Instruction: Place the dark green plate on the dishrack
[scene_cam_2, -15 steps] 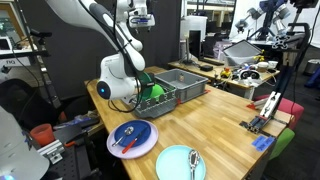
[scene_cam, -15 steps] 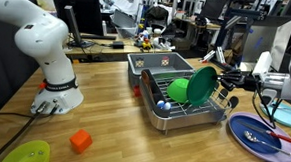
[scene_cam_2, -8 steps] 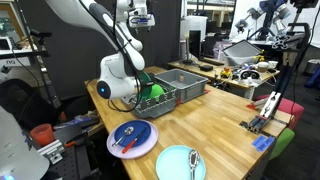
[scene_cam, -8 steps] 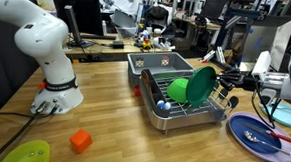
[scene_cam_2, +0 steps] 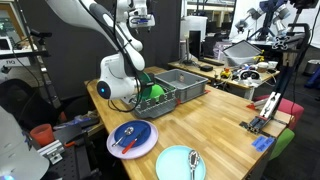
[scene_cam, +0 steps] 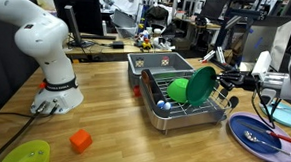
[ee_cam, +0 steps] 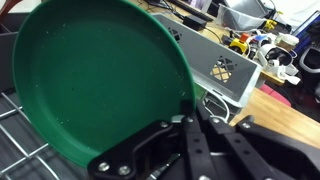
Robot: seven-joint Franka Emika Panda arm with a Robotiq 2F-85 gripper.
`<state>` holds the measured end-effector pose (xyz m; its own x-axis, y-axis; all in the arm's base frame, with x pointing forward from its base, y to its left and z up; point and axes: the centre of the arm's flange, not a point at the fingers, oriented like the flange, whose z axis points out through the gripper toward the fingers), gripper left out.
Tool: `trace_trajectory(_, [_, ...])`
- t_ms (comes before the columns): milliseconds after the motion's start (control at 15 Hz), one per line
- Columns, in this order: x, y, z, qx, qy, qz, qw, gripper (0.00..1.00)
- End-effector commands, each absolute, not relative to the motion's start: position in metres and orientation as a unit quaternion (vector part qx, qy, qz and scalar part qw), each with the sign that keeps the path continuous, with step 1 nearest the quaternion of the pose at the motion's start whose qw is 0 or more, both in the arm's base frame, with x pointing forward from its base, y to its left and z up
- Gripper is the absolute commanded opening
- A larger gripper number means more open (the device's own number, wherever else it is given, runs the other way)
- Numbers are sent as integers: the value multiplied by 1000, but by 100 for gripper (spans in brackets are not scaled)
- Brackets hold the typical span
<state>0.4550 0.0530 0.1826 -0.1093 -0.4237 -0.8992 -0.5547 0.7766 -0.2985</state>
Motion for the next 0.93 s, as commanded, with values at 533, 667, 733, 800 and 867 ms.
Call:
trace_trajectory(533, [455, 53, 183, -329, 743, 56, 580, 6])
trace_trajectory(667, [455, 53, 183, -329, 743, 56, 580, 6])
trace_trajectory(733, [452, 55, 182, -326, 743, 54, 582, 1])
trace_trajectory(800, [449, 57, 182, -326, 743, 48, 582, 1])
trace_trajectory(867, [447, 58, 182, -325, 743, 42, 584, 1])
